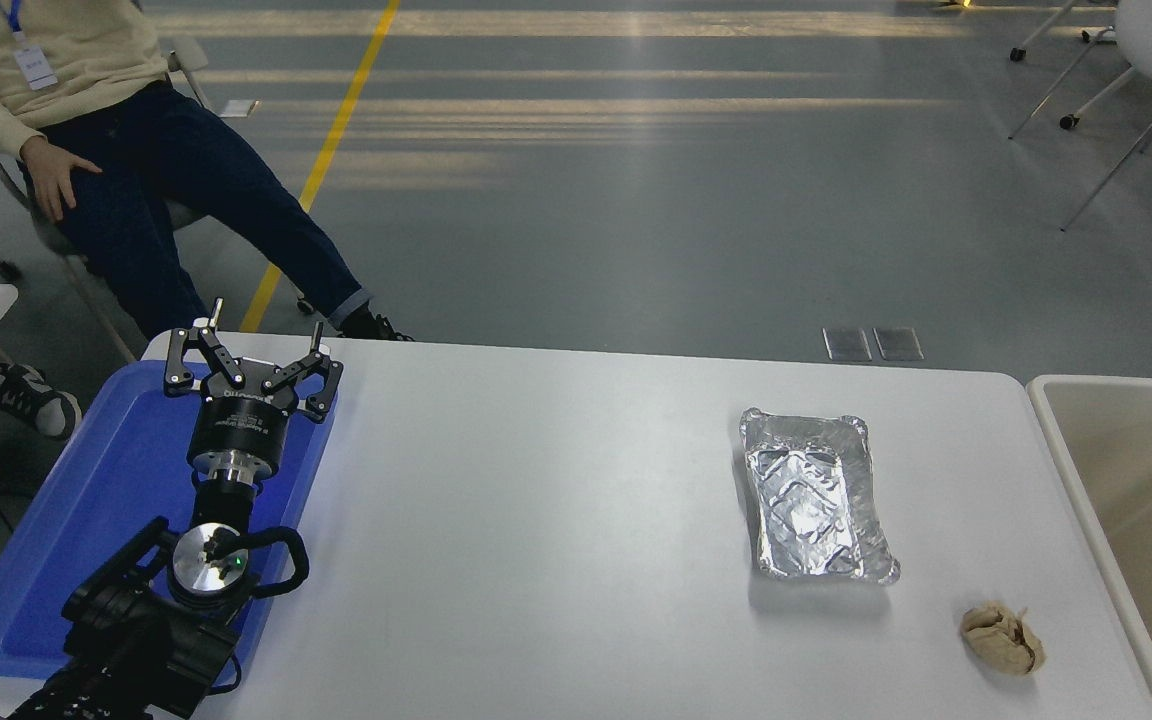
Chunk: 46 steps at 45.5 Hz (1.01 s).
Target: Pick up paper cup place in dustbin
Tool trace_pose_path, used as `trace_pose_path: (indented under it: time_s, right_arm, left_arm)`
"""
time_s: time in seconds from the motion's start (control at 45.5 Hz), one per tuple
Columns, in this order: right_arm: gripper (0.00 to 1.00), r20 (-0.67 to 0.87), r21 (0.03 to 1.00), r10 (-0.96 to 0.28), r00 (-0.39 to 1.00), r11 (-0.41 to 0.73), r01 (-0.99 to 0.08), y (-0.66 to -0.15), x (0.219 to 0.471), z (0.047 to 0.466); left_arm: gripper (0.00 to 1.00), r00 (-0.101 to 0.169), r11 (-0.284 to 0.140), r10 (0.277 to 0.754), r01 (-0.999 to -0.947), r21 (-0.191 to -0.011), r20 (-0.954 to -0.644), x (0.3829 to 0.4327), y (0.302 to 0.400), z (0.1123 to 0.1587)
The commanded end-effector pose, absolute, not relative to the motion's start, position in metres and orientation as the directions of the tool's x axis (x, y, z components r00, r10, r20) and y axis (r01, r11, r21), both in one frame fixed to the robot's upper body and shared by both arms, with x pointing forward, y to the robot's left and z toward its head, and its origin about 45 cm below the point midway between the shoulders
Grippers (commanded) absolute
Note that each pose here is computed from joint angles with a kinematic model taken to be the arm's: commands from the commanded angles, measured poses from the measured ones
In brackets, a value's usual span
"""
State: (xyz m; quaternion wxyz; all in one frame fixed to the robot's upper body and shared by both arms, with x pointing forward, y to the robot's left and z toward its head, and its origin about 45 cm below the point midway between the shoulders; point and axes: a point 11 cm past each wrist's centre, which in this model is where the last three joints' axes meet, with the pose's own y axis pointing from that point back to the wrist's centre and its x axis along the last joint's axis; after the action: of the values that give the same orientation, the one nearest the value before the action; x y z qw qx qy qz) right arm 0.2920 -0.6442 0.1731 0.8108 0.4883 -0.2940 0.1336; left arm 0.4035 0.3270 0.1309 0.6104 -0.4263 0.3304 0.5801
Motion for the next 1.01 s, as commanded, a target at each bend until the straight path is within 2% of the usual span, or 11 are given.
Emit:
trace_pose_path:
  time_s: [0.0, 0.505, 0.923, 0.945, 0.967, 0.989]
  right_arm:
    - [0.00, 0.637, 0.700, -0.084, 0.766, 0.478, -0.530, -0.627, 0.289, 0.134]
    - [0.00, 0.684, 0.704, -0.174, 0.709, 0.415, -0.577, -0.585, 0.283, 0.080]
    - [0.00, 0.704, 0.690, -0.178, 0.688, 0.404, -0.601, -0.575, 0.280, 0.069]
    - [0.02, 0.707, 0.686, -0.176, 0.685, 0.403, -0.605, -0.574, 0.281, 0.069]
    - [0.14, 0.709, 0.684, -0.174, 0.683, 0.403, -0.608, -0.574, 0.282, 0.069]
    - [0.32, 0.706, 0.687, -0.176, 0.685, 0.402, -0.605, -0.574, 0.281, 0.069]
  left_arm:
    - [1.00, 0.109, -0.037, 0.426, -0.9899, -0.137, -0.898, 0.4035, 0.3270, 0.1309]
    - [1.00, 0.109, -0.037, 0.426, -0.9899, -0.137, -0.898, 0.4035, 0.3270, 0.1309]
    - [1.00, 0.109, -0.037, 0.426, -0.9899, -0.137, -0.898, 0.4035, 0.3270, 0.1309]
    - [1.00, 0.109, -0.037, 0.426, -0.9899, -0.137, -0.898, 0.4035, 0.3270, 0.1309]
    - [1.00, 0.109, -0.037, 0.426, -0.9899, -0.137, -0.898, 0.4035, 0.3270, 0.1309]
    - [1.00, 0.109, -0.037, 0.426, -0.9899, -0.137, -0.898, 0.4035, 0.3270, 0.1309]
